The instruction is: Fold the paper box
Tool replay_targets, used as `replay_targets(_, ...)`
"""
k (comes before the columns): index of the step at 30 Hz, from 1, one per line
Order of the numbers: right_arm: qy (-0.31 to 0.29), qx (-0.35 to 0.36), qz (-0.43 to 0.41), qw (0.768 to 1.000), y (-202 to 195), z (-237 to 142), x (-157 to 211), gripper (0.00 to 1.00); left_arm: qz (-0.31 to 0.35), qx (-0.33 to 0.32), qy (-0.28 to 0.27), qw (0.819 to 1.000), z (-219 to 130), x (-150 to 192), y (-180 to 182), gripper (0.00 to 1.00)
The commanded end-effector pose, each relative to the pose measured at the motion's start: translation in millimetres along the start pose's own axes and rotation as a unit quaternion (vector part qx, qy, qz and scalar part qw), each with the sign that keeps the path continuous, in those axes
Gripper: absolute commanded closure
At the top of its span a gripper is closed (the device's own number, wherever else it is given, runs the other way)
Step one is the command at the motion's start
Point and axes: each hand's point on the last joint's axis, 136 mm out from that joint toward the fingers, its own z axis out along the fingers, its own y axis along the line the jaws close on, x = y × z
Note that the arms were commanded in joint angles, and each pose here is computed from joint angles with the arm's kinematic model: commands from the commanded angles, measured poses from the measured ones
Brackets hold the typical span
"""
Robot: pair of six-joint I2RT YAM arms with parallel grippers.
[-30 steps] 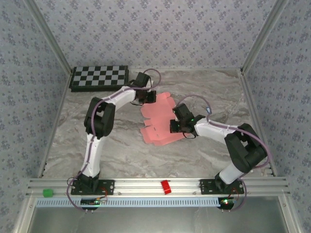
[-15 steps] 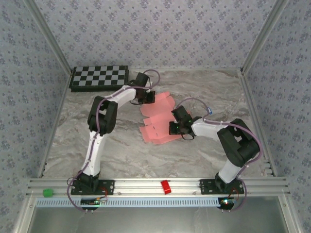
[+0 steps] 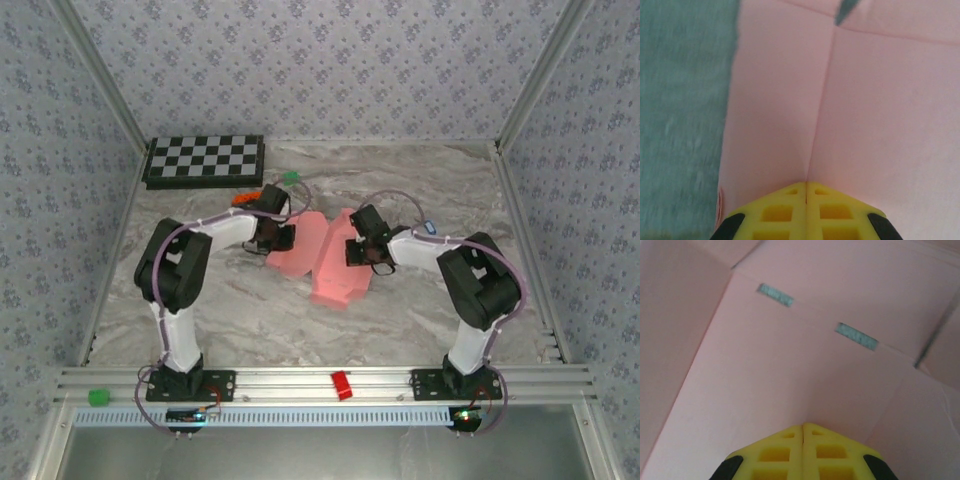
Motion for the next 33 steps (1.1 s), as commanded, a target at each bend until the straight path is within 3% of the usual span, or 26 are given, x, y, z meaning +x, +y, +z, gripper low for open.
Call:
replay_targets(1,0.056,0.048,-0.031,0.997,-19,11,20,1.00,-0.006,-0.061,0.054,0.997,1,55,20,1.00)
replay_targets(11,0.062,0.053,-0.059,0.995,-16,27,-14,1.00,-0.029,-0.135,0.086,0.987,-18,132,31,1.00)
replay_targets(15,0.059,0.046,-0.069,0.995,-9,39,-27,1.00,-0.048,-0.130,0.083,0.987,-25,152,26,1.00)
replay_targets(25,0.054,-0.026,-0.111,0.992,37,52,-51,1.00,-0.071,-0.028,0.060,0.995,-30,147,-13,1.00)
replay_targets(33,0.011,-0.042,-0.105,0.994,53,13,-83,0.98,-0.047,0.000,0.016,0.999,-54,110,-24,0.98)
